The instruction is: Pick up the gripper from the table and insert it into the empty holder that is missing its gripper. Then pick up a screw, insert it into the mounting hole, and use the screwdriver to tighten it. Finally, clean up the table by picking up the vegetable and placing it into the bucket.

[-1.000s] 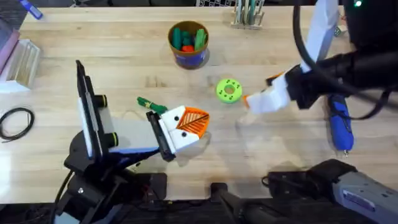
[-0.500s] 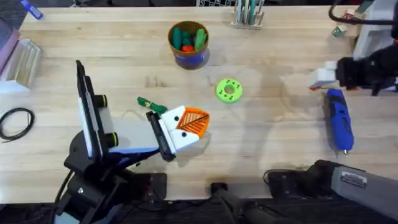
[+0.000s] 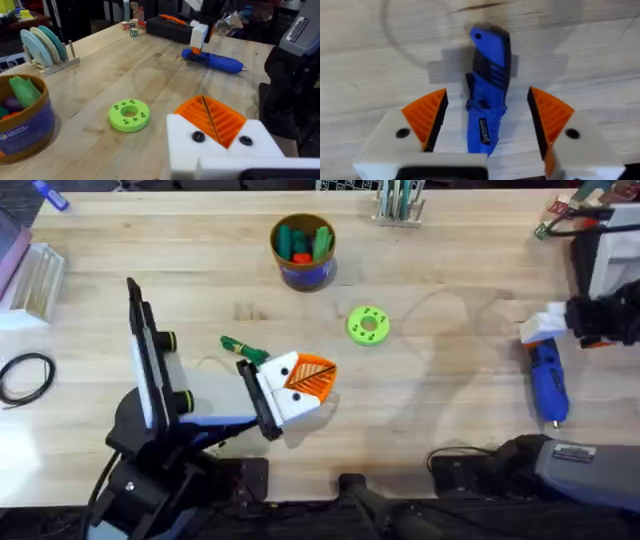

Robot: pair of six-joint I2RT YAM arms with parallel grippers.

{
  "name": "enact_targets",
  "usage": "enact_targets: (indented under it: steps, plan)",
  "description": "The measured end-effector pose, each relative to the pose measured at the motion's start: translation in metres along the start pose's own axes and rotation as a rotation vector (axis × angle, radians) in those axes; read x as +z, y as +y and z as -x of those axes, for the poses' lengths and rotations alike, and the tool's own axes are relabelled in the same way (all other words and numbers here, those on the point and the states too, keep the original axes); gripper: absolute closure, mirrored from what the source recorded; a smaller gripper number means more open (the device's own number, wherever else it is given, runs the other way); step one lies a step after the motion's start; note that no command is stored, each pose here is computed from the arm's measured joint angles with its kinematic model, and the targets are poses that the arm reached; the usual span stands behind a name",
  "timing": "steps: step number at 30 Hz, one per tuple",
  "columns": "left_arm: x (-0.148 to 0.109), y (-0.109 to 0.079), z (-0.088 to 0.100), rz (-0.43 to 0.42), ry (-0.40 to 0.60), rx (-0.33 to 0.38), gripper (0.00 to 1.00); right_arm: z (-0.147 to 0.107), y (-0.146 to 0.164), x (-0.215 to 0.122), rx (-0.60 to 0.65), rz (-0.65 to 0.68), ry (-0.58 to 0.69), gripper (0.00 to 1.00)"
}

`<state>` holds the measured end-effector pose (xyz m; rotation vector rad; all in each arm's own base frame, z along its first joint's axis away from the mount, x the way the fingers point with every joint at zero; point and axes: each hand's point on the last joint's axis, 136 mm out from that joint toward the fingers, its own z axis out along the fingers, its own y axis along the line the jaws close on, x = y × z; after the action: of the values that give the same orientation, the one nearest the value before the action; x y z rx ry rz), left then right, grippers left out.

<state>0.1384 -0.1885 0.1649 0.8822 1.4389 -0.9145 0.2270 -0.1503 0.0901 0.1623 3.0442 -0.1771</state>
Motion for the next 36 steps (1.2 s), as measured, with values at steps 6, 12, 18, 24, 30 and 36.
enact_targets:
  steps: [6, 12, 18, 24, 30, 36]
  plan:
    - [0.000, 0.000, 0.000, 0.000, 0.000, 0.000, 0.987, -0.005, -0.007, 0.020, -0.036, 0.026, 0.059, 0.037]
    - [0.000, 0.000, 0.000, 0.000, 0.000, 0.000, 0.987, 0.000, -0.014, 0.038, -0.039, 0.032, 0.071, 0.037]
    - [0.000, 0.000, 0.000, 0.000, 0.000, 0.000, 0.987, -0.001, -0.010, 0.057, -0.042, 0.072, 0.112, 0.042]
    - [0.000, 0.000, 0.000, 0.000, 0.000, 0.000, 0.987, 0.002, -0.009, 0.058, -0.043, 0.079, 0.097, 0.106]
    - [0.000, 0.000, 0.000, 0.000, 0.000, 0.000, 0.987, 0.003, -0.009, 0.058, -0.049, 0.079, 0.091, 0.572]
    - [0.000, 0.000, 0.000, 0.000, 0.000, 0.000, 0.987, 0.005, -0.012, 0.061, -0.050, 0.070, 0.090, 0.978]
